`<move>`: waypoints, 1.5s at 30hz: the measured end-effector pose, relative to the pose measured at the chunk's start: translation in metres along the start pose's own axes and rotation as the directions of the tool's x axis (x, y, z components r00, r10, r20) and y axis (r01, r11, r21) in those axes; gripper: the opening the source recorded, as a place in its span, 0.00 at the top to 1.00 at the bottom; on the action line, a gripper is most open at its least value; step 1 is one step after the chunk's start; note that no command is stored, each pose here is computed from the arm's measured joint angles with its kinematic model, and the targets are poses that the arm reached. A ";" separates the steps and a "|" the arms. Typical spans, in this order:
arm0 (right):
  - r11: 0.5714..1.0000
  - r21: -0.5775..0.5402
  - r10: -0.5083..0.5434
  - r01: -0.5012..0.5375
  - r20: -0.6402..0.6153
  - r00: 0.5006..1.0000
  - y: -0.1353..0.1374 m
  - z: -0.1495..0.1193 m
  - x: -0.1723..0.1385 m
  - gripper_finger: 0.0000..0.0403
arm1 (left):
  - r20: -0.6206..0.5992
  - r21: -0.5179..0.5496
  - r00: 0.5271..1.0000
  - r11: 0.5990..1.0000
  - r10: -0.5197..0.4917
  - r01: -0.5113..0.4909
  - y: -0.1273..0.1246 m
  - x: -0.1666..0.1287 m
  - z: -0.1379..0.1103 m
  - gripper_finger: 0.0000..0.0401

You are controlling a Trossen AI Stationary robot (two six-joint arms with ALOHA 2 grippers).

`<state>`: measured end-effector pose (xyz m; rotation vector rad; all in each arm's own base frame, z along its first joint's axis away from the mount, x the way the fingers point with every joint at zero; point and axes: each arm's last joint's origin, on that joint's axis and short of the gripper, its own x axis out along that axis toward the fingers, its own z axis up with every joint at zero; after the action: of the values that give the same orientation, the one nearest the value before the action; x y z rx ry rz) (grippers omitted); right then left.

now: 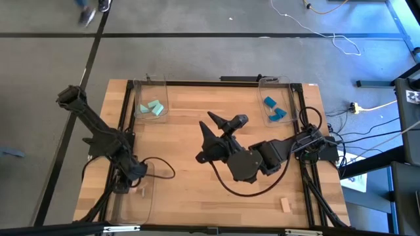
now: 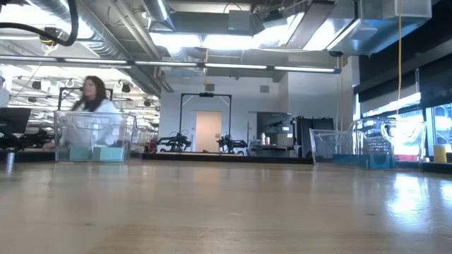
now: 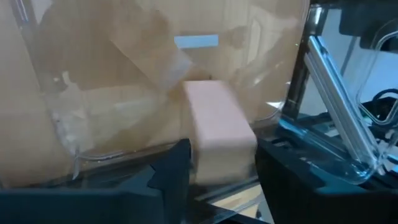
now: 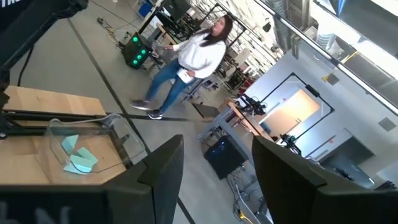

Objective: Sort & place blocks by color
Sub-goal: Put the left brown block into the bottom transparent bin, then put the brown block into the bottom transparent bin

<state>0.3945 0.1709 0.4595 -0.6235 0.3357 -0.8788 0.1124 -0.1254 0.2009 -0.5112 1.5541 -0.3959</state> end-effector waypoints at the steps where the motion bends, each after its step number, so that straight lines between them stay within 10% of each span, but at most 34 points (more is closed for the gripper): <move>1: 1.000 0.000 0.002 -0.002 0.001 1.000 0.000 0.000 -0.001 0.52 | -0.001 0.002 1.000 1.000 0.002 -0.002 0.000 0.001 0.000 0.56; 23: 0.984 0.179 -0.014 0.011 0.017 1.000 0.004 -0.007 -0.071 0.53 | 0.298 0.040 0.951 0.995 0.079 -0.095 -0.011 -0.056 -0.011 0.54; 29: 0.939 0.251 0.249 -0.237 -0.018 0.968 -0.031 -0.036 -0.061 0.61 | 0.417 0.018 0.898 0.987 0.138 -0.160 -0.015 -0.086 -0.019 0.54; 35: 0.824 0.442 0.509 -0.354 -0.306 0.804 -0.058 -0.074 -0.039 0.63 | 0.514 0.008 0.846 0.986 0.140 -0.168 -0.020 -0.103 -0.021 0.54; 41: 0.633 0.615 0.769 -0.471 -0.428 0.475 -0.061 -0.085 -0.030 0.63 | 0.581 -0.035 0.796 0.982 0.170 -0.184 -0.022 -0.112 -0.020 0.54; 45: 0.589 0.640 0.807 -0.494 -0.498 0.316 -0.053 -0.099 -0.032 0.63 | 0.605 -0.069 0.774 0.980 0.188 -0.185 -0.021 -0.115 -0.018 0.54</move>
<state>0.2918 0.1348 0.4172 0.3493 1.1017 -0.2817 0.0976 -0.0809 0.3095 -0.4259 0.9576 -0.0510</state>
